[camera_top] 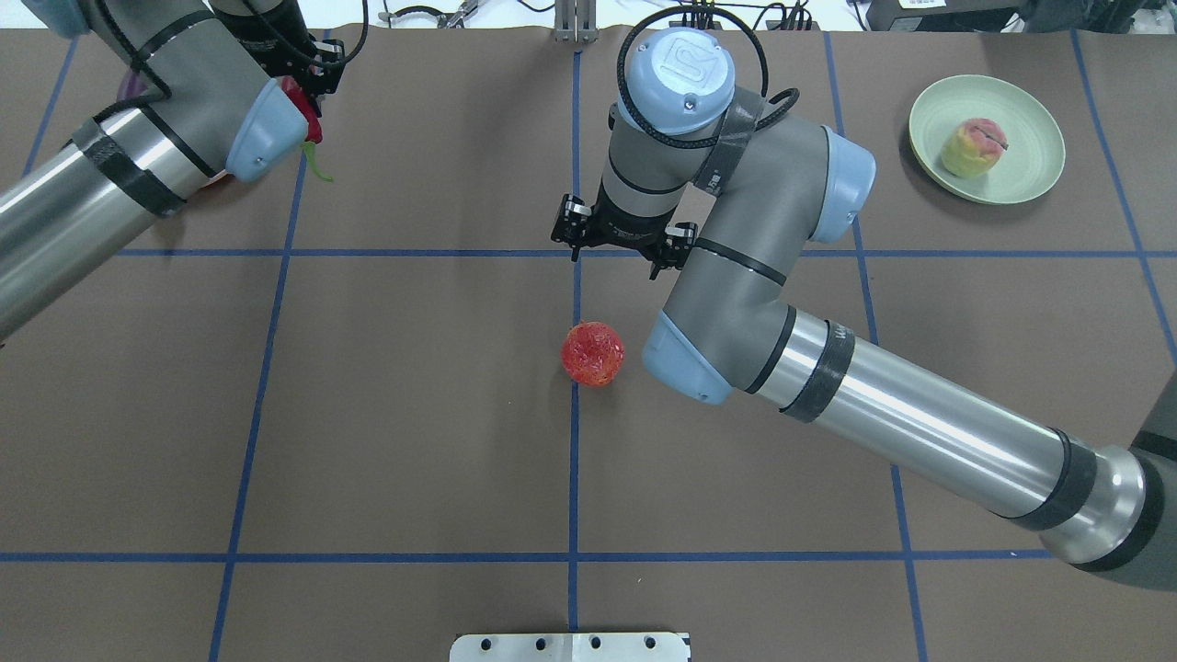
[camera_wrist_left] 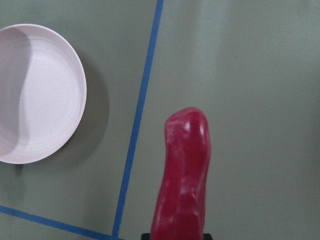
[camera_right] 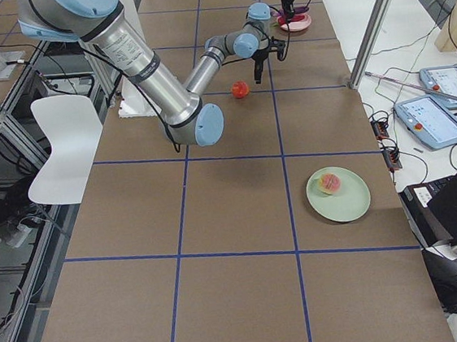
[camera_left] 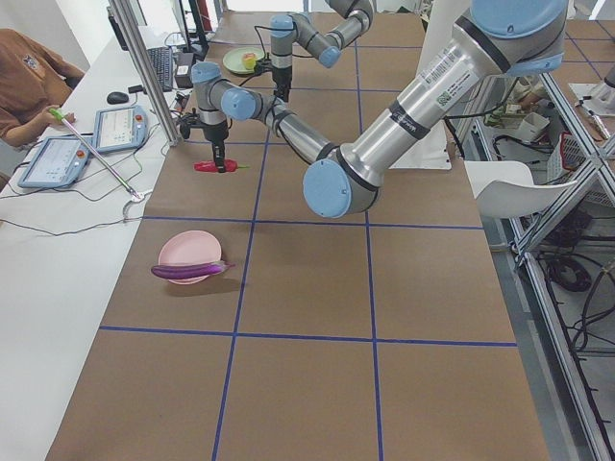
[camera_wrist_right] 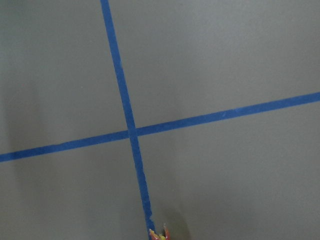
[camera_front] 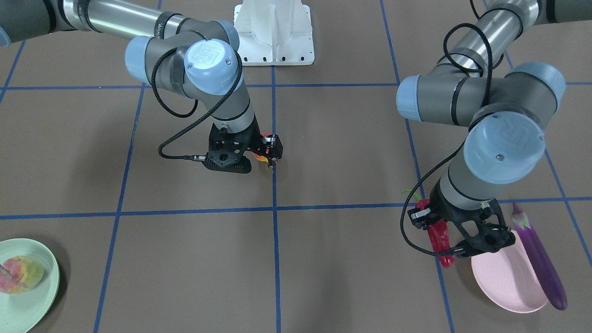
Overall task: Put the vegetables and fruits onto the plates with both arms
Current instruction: 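Grasp the red pomegranate with the right gripper while the left carries the chili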
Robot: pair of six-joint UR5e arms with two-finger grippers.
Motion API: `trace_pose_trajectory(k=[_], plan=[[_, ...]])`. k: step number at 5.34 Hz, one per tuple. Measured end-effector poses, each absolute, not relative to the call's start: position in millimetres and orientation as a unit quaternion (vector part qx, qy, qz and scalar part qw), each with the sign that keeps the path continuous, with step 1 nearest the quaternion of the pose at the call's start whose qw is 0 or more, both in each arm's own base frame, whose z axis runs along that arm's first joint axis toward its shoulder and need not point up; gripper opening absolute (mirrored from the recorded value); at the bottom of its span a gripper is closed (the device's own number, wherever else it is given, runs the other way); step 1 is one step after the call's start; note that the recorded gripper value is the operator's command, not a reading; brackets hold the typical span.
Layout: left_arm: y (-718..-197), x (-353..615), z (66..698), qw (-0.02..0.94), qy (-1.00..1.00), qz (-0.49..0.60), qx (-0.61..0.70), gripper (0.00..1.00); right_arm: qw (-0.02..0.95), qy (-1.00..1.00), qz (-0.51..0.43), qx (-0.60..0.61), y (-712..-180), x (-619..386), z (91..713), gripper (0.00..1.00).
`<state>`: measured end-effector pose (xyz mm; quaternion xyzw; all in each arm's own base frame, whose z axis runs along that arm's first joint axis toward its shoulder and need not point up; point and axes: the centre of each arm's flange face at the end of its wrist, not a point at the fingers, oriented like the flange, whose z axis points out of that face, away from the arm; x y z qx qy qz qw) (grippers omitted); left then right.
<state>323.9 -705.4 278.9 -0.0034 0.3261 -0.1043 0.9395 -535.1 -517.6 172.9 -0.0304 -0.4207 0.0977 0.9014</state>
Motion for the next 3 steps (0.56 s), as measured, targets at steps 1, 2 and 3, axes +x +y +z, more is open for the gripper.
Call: trace_pose_trajectory(k=[1, 2, 3], plan=[[-714, 314, 284, 0.941, 0.323, -0.106, -0.003, 0.0, 0.905, -0.415, 0.089, -0.039, -506, -552, 177, 1.0], [-718, 308, 287, 0.942, 0.321, -0.101, 0.0, 0.0, 0.907, -0.41, 0.082, -0.046, -496, -566, 182, 1.0], [-719, 306, 288, 0.942, 0.321, -0.1, 0.001, 0.0, 0.91, -0.404, 0.077, -0.052, -488, -576, 188, 1.0]])
